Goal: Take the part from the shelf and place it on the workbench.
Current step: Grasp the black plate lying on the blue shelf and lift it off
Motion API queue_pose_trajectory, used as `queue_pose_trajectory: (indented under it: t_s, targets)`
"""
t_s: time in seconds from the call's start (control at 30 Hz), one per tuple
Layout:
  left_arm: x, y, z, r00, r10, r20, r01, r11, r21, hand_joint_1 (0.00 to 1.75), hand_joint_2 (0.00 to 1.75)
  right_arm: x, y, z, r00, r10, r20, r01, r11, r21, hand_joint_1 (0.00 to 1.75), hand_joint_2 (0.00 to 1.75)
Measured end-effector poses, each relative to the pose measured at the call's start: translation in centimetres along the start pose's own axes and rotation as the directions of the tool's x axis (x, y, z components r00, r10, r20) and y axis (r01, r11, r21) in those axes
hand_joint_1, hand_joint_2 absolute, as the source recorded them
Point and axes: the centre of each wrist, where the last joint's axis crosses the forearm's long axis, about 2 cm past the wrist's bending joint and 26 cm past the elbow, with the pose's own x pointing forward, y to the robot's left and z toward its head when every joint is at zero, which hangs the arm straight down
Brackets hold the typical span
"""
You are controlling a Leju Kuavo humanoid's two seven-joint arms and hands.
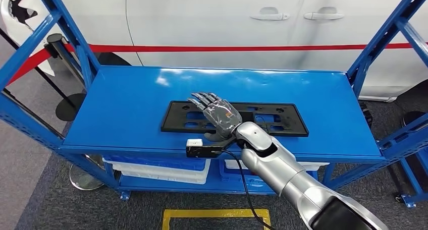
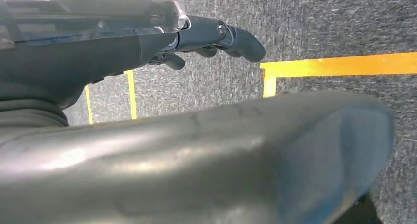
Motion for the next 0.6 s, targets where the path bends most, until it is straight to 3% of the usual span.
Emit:
queue_pose_trajectory:
  t_s: [0.37, 0.6]
  targets:
    - [0.1, 0.0, 0.0, 1.000, -0.008, 0.001, 0.008, 1.000, 0.000, 0.00, 0.00, -1.8, 1.1, 0.2, 0.999, 0.024, -0.028, -0.020, 0.991, 0.135, 0.00, 1.75]
    - [0.2, 0.0, 0.0, 1.000, 0.001, 0.002, -0.001, 1.000, 0.003, 0.00, 0.00, -2.7, 0.5, -0.4, 0.999, 0.033, -0.037, -0.026, 0.984, 0.176, 0.00, 1.75]
